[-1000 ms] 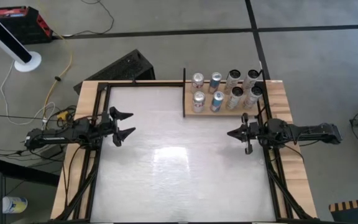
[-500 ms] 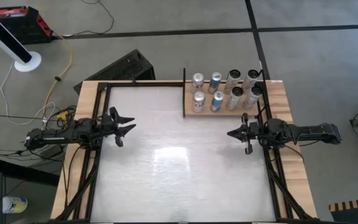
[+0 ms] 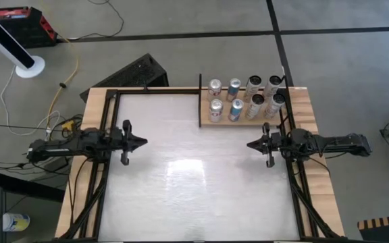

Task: Place canned beverage on shelf
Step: Return to home position

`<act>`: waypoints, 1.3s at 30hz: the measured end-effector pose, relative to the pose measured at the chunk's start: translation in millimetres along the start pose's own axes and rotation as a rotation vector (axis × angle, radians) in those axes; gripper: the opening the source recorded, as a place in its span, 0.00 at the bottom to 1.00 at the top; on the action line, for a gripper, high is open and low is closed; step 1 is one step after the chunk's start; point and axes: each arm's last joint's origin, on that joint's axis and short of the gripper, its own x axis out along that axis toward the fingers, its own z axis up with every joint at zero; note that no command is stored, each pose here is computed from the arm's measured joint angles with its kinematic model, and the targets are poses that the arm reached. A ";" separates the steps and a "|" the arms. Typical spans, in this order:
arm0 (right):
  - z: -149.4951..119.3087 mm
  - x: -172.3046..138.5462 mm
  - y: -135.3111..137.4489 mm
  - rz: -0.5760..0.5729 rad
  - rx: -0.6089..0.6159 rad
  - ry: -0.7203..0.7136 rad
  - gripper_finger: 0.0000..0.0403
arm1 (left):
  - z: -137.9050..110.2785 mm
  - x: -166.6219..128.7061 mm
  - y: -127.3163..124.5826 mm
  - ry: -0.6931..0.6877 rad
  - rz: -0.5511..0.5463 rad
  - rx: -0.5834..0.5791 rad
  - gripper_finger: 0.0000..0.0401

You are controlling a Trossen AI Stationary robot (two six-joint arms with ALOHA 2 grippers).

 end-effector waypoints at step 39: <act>-0.1 0.0 0.0 0.001 0.000 0.000 0.11 | -19.2 2.0 1.2 0.076 0.007 0.064 0.03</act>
